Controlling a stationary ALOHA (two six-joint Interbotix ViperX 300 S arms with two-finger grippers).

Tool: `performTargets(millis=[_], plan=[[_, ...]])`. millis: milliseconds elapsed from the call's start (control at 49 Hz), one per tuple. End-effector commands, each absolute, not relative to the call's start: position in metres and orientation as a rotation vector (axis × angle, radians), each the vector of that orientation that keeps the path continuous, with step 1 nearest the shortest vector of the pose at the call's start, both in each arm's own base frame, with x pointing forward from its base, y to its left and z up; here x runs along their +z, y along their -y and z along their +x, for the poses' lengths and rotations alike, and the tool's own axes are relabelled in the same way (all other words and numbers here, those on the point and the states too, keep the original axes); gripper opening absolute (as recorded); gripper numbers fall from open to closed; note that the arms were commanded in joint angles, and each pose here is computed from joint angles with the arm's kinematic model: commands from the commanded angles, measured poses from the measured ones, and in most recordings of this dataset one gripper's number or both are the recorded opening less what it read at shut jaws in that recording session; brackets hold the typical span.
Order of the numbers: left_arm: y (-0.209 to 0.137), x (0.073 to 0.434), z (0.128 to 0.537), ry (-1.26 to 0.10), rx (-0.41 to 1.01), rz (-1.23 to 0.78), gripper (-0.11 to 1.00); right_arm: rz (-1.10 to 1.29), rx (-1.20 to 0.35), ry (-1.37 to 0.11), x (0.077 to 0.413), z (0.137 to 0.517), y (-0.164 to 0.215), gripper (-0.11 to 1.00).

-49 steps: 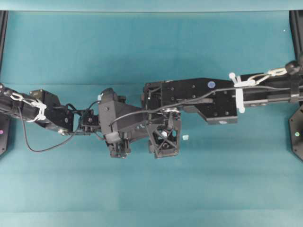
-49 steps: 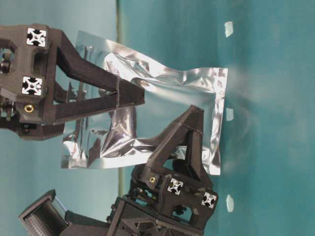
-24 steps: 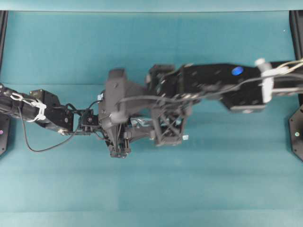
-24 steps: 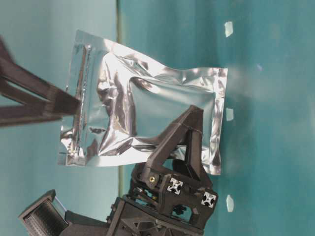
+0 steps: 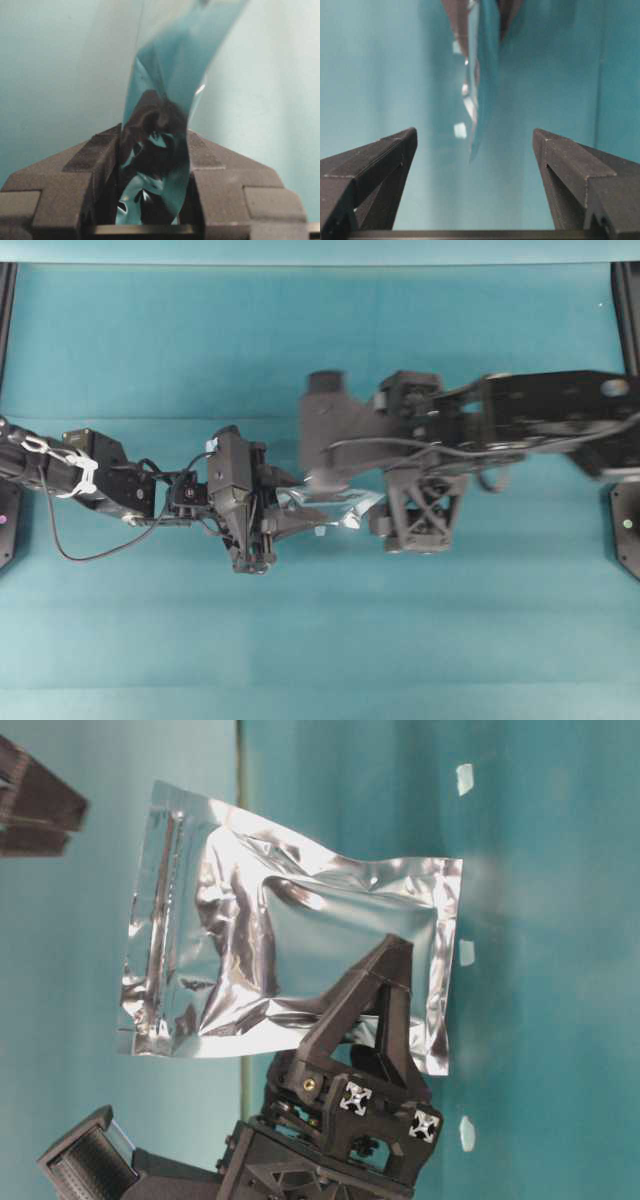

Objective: Hand over the silver zip bag and make it stand upright.

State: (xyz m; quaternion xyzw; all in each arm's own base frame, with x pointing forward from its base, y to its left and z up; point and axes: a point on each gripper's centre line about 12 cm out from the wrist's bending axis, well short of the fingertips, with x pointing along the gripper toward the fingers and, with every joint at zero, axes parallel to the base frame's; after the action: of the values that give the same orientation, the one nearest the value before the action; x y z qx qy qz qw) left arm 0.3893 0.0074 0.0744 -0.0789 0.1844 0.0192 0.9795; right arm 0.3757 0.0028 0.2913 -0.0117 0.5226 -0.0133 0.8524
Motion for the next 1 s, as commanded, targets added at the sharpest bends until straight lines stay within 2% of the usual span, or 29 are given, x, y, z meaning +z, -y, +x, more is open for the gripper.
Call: performTargets(millis=[0, 572, 980], plan=[[-0.004, 0.074, 0.389, -0.375, 0.029, -0.158, 0.22, -0.014, -0.028, -0.995, 0.309, 0.367, -0.005, 0.98], [-0.001, 0.074, 0.388, -0.379, 0.023, -0.157, 0.21, 0.027, -0.010, -0.698, 0.310, 0.319, -0.009, 0.97], [0.000, 0.074, 0.388, -0.379, 0.020, -0.156, 0.21, 0.036, -0.004, -0.637, 0.301, 0.296, -0.009, 0.97]])
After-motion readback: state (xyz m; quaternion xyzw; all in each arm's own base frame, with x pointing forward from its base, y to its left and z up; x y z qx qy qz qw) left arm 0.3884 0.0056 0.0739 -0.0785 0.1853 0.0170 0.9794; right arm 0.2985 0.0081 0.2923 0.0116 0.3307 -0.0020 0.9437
